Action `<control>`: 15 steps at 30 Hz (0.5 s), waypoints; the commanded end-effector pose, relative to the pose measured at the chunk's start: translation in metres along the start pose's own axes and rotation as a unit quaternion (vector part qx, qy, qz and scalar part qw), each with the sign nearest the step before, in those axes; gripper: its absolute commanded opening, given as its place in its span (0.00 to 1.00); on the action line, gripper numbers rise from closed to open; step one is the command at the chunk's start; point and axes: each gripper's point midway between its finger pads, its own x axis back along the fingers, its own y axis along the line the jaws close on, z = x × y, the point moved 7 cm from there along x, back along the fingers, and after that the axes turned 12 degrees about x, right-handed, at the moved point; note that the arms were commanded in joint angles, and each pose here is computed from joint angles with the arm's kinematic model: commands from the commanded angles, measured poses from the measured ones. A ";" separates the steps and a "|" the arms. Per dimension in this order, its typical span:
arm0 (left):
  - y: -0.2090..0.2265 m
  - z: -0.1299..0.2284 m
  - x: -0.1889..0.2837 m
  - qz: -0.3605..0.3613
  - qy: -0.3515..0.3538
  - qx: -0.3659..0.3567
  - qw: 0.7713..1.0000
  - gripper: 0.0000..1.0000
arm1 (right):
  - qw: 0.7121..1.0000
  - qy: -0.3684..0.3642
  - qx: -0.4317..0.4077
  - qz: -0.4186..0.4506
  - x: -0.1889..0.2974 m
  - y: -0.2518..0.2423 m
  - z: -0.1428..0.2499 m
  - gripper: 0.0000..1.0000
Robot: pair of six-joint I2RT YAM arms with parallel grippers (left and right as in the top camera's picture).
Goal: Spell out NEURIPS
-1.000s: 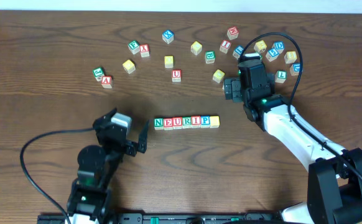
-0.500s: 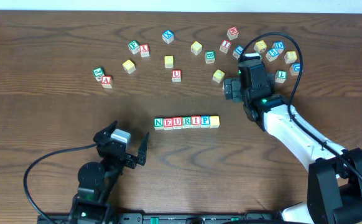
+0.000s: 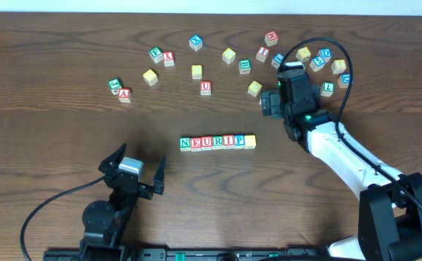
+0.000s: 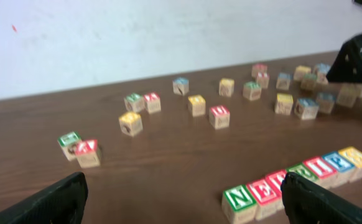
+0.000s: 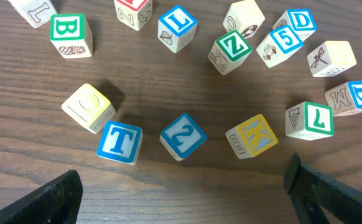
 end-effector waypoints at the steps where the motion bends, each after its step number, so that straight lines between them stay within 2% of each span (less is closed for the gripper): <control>1: -0.003 0.007 0.002 0.017 0.014 -0.004 1.000 0.98 | 1.000 -0.016 -0.004 0.012 0.006 -0.010 -0.011 0.99; 15: -0.004 0.007 0.002 0.024 0.015 0.015 0.999 0.98 | 1.000 -0.016 -0.004 0.011 0.006 -0.009 -0.011 0.99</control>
